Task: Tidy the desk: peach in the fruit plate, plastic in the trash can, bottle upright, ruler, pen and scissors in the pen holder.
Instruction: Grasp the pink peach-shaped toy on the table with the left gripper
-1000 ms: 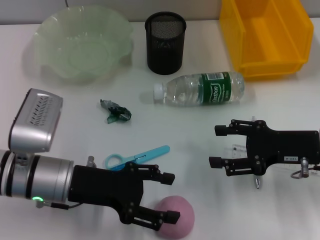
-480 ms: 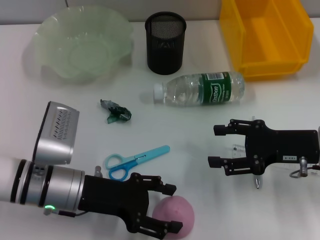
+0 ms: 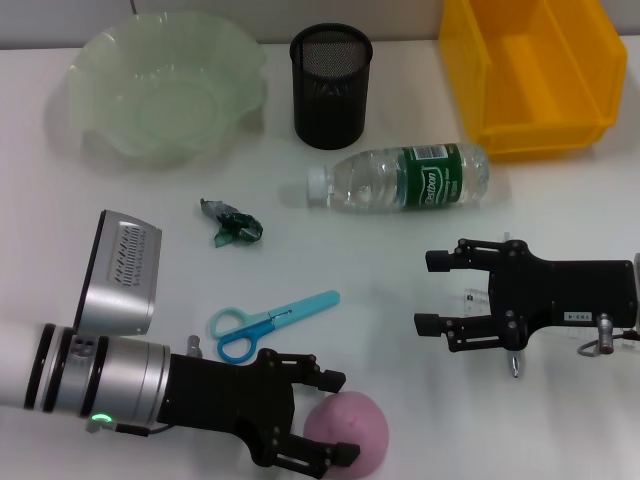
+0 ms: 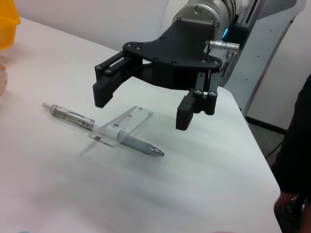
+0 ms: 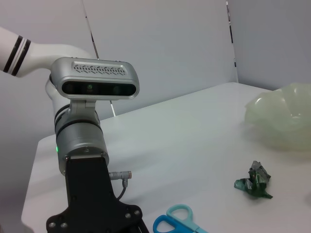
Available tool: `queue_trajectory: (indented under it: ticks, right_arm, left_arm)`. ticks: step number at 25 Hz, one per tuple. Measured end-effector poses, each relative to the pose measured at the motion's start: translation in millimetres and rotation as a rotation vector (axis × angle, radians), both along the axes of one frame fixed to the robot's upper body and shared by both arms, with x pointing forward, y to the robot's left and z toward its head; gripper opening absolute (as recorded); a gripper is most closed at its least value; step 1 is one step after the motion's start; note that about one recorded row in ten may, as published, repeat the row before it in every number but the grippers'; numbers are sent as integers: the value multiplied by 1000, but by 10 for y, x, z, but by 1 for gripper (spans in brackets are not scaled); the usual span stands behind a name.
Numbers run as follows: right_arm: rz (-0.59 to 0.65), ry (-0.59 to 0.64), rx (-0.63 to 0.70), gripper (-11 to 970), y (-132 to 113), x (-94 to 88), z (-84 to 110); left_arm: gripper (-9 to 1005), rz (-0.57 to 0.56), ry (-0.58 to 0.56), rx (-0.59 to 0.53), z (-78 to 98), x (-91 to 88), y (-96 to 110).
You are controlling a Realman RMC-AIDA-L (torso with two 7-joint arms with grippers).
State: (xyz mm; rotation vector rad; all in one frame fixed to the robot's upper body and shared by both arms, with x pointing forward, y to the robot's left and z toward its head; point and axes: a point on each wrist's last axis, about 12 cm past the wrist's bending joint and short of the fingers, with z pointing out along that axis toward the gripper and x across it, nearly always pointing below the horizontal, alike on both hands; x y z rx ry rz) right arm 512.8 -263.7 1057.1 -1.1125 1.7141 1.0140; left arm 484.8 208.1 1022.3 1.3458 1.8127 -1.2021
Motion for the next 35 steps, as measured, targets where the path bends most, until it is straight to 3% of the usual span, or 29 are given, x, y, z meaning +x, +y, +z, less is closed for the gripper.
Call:
queue_trajectory:
  ticks: [15,35]
  right_arm:
    - [-9,0,-7,829,-5,10,-7]
    - [-8,-1,-5,828,5,14,-5]
  left_arm:
    - [847,-4,-6,-1,13,19,-12]
    - [685,-4,-10,35,-10,46,-13]
